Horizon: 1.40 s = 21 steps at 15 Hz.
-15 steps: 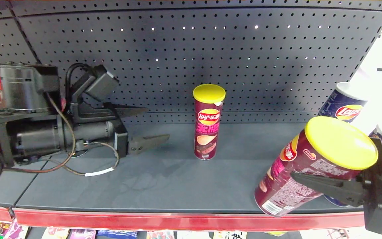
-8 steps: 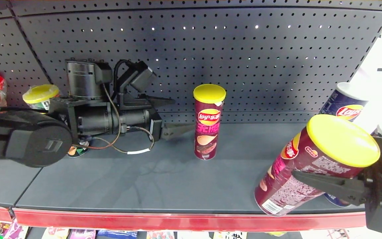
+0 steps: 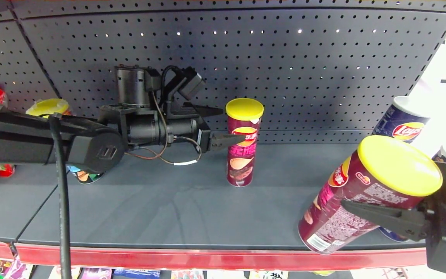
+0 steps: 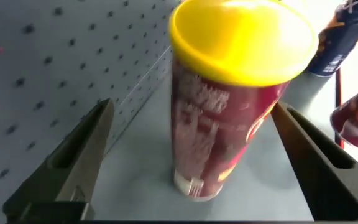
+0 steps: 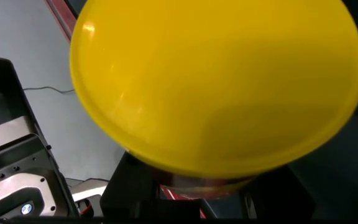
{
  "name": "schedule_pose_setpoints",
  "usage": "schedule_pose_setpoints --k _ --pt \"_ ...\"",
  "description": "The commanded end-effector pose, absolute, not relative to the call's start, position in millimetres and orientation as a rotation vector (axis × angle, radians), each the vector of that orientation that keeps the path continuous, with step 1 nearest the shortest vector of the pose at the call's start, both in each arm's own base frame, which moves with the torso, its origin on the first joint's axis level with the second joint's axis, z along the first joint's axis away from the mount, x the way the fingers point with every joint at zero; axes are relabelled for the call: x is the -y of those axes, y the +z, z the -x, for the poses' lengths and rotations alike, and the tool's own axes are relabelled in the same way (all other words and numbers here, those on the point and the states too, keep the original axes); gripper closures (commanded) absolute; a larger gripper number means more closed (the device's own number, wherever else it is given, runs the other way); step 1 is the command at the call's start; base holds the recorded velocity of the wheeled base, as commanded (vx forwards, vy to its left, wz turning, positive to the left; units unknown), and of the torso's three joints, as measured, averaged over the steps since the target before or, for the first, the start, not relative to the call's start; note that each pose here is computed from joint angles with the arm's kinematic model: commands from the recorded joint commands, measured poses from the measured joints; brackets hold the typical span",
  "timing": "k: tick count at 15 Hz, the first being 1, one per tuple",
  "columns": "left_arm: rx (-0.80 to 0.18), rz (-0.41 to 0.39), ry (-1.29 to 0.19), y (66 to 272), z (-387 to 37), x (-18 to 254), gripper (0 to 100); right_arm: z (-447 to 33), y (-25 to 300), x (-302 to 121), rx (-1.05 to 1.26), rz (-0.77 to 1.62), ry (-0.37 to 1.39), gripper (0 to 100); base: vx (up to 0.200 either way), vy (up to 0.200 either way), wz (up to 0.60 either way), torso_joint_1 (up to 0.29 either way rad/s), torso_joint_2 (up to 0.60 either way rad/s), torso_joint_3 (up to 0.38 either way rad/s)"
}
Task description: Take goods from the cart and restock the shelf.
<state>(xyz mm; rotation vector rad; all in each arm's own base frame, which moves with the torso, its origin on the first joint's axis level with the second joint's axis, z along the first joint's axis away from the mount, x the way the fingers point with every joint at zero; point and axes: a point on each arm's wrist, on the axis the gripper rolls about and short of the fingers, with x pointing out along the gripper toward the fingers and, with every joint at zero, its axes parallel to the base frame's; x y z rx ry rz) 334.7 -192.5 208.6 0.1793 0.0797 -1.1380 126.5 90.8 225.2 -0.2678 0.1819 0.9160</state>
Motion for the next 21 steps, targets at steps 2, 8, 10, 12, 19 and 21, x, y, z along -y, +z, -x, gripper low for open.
schedule_pose_setpoints --k 2,8,10,12,19,21 --pt "-0.086 -0.18 -1.168 204.3 -333.5 205.0 0 -126.6 225.2 -90.9 -0.182 0.268 0.917 100 0.0 0.0 0.0 0.0 0.0 0.0" --pt "-0.087 -0.178 -1.167 197.7 -345.1 217.1 0 -127.4 224.7 -91.2 -0.186 0.268 0.91 100 0.0 0.0 0.0 0.0 0.0 0.0" --pt "-0.079 -0.179 -1.174 197.3 -347.8 222.3 0 -127.3 224.3 -91.2 -0.188 0.268 0.91 100 0.0 0.0 0.0 0.0 0.0 0.0" --pt "-0.07 -0.179 -1.175 196.9 -352.6 226.6 0 -128.2 224.5 -90.6 -0.188 0.269 0.904 100 0.0 0.0 0.0 0.0 0.0 0.0" --pt "-0.072 -0.176 -1.192 195.5 -352.6 229.1 100 -128.8 223.3 -90.2 -0.194 0.267 0.901 100 0.0 0.0 0.0 0.0 0.0 0.0" --pt "-0.076 -0.176 -1.197 194.1 -351.4 228.5 100 -130.2 223.1 -88.7 -0.197 0.266 0.889 100 0.0 0.0 0.0 0.0 0.0 0.0"
